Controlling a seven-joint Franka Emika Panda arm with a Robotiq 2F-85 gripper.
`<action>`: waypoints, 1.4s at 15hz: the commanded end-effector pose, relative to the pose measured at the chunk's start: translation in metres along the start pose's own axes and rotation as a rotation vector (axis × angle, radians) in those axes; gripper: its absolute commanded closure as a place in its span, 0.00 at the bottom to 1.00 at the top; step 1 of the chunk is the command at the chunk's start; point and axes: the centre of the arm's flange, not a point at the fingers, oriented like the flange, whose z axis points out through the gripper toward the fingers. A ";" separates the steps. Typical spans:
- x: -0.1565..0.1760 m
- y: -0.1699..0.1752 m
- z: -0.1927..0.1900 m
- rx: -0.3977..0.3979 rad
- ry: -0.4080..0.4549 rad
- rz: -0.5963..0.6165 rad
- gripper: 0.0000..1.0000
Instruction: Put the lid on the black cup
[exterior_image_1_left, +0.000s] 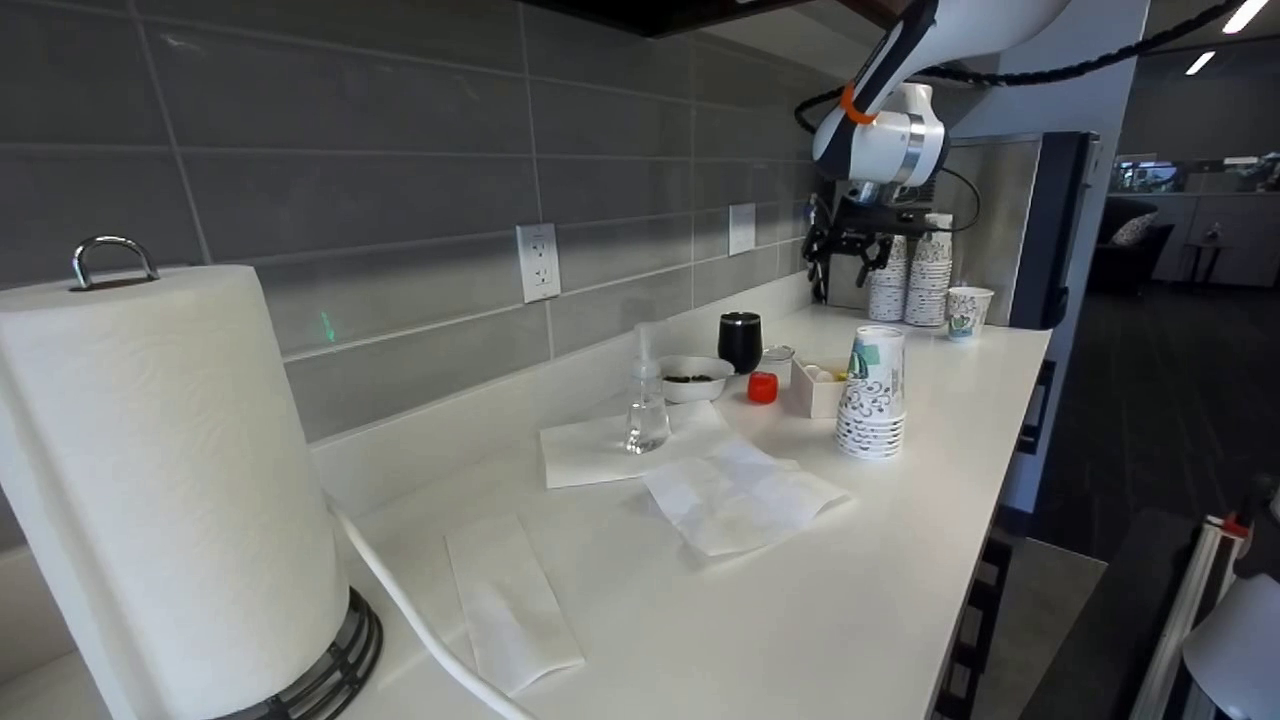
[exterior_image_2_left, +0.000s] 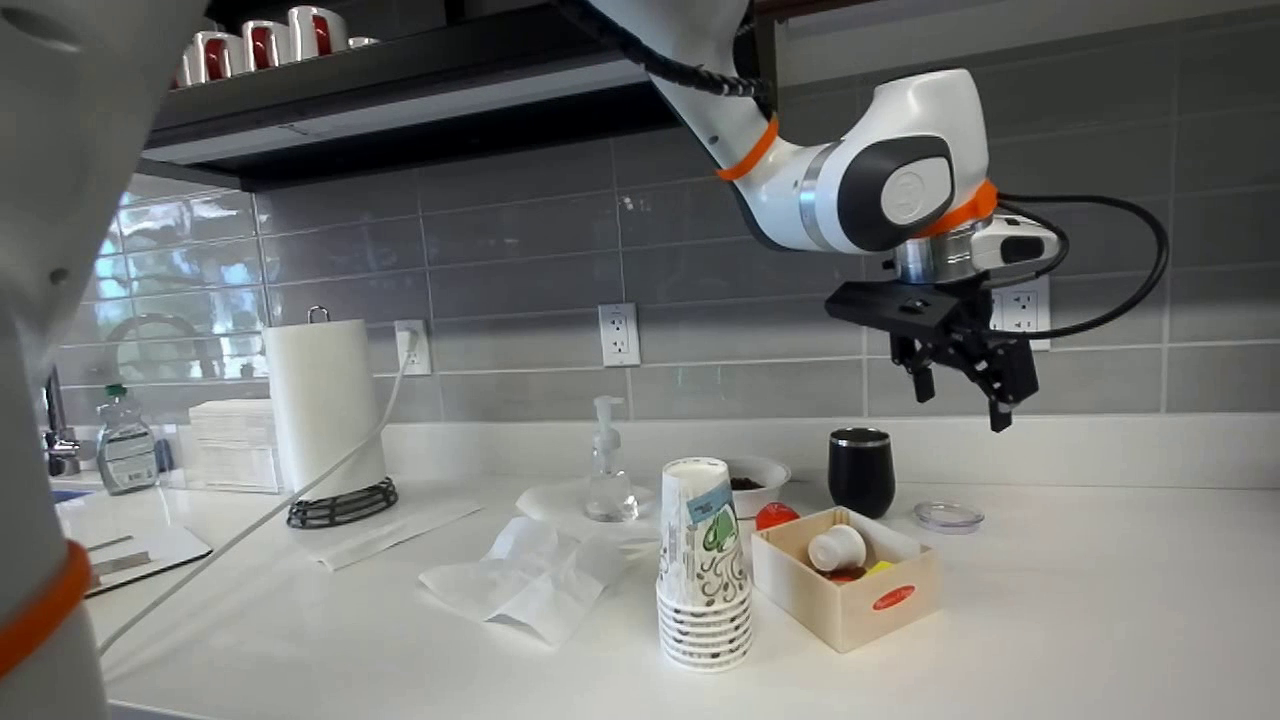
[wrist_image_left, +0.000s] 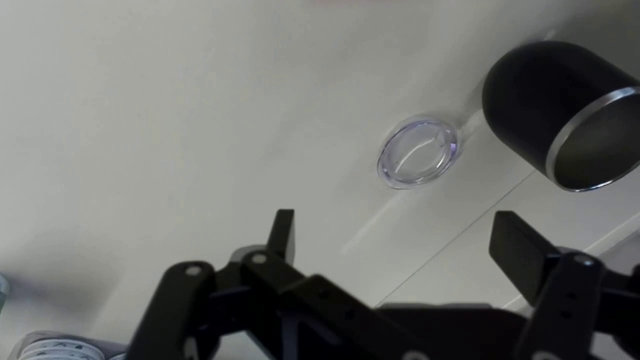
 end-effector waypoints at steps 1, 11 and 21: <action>0.005 -0.003 0.004 0.001 -0.009 0.007 0.00; 0.005 -0.004 0.009 -0.001 -0.015 0.007 0.00; 0.019 0.011 0.046 0.047 -0.077 0.111 0.00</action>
